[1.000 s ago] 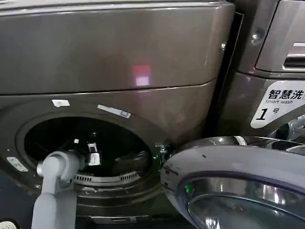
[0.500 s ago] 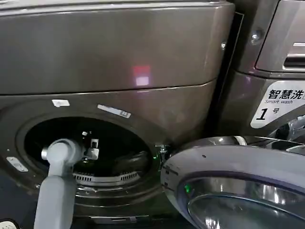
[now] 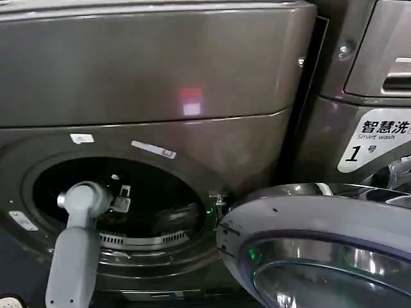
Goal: Grasp the clothes from the dryer.
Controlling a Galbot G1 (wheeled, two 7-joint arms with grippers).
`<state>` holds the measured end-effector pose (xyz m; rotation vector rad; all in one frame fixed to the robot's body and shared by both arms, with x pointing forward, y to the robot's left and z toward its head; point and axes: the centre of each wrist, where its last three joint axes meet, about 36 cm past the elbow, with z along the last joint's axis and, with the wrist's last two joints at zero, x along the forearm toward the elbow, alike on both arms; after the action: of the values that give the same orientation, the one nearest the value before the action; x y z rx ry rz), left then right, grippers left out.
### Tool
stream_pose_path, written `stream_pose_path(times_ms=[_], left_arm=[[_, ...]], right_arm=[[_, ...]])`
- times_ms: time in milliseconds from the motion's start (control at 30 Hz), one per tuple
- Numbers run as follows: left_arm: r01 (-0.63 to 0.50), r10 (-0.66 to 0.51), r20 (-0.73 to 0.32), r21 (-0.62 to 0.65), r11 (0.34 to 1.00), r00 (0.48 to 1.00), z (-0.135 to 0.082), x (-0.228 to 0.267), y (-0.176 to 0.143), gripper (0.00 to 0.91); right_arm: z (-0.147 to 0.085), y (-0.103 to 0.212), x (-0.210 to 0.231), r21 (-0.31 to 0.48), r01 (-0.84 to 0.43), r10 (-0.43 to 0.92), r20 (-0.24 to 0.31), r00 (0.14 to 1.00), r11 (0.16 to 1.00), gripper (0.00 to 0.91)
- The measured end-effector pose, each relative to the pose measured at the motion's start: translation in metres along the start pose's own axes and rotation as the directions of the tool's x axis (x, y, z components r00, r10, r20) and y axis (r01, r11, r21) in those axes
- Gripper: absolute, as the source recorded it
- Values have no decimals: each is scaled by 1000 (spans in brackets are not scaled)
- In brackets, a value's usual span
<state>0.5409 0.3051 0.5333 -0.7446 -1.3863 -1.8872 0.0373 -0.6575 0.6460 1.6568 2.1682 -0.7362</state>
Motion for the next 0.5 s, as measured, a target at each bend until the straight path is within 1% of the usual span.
stream_pose_path(times_ms=[500], left_arm=[[-57,54,60,48,997,997,-1,-24,3,907]], right_arm=[[-5,-1,0,5,3,-3,10,1000,1000,907]])
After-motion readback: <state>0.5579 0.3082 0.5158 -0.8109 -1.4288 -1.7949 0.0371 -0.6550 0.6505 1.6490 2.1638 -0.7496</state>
